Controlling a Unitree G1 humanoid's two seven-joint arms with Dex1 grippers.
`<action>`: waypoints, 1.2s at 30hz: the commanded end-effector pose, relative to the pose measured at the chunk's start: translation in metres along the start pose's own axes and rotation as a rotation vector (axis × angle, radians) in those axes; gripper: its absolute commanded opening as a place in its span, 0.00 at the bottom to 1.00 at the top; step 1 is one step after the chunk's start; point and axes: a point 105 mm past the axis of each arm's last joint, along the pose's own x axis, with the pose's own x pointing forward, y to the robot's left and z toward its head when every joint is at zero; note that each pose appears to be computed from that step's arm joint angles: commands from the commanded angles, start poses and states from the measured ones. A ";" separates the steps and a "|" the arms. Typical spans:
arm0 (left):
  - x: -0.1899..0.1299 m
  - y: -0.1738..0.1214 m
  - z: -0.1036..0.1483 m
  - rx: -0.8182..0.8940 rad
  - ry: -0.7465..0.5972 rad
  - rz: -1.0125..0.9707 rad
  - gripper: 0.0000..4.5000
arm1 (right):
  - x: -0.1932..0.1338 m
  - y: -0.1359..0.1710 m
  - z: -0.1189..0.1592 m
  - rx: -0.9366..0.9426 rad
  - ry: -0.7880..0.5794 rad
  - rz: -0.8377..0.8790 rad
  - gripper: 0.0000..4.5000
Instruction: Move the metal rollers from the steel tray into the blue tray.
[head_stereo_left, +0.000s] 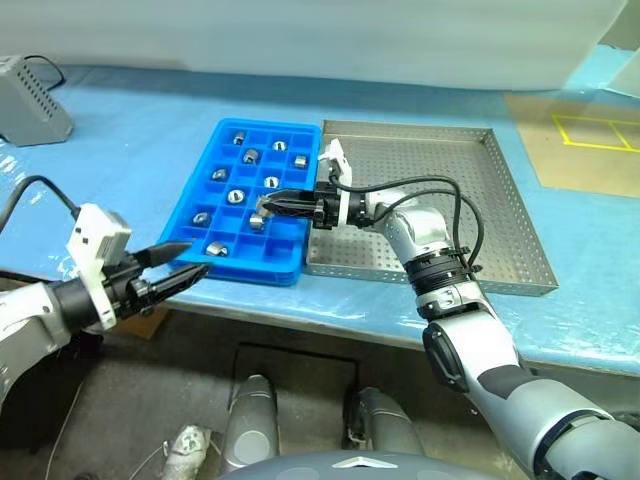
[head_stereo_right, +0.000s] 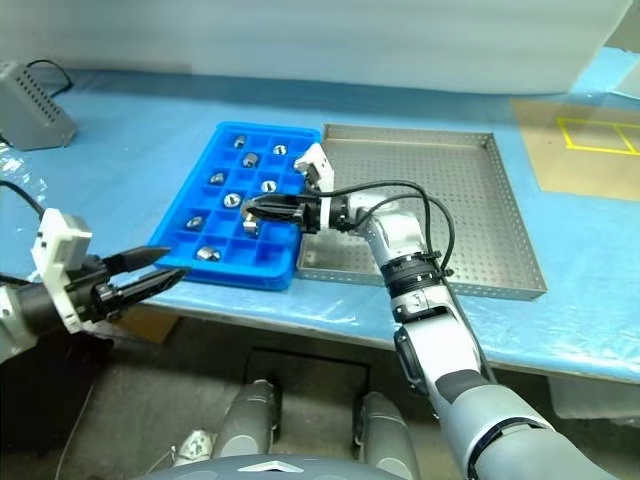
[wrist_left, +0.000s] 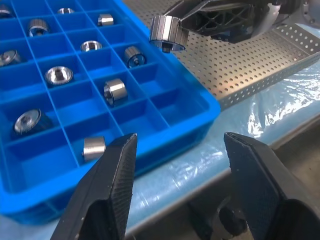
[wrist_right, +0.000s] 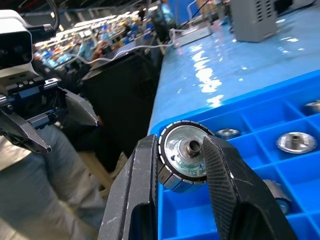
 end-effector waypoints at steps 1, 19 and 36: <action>-0.001 -0.010 0.008 0.035 -0.032 0.008 0.66 | 0.002 0.011 0.003 -0.027 0.002 0.066 0.21; 0.024 -0.020 0.008 0.012 -0.054 -0.064 0.66 | -0.025 0.011 -0.037 -0.027 0.146 0.057 0.50; 0.073 0.019 0.039 0.074 -0.161 -0.033 0.66 | -0.078 -0.001 0.038 -0.059 -0.092 -0.077 0.50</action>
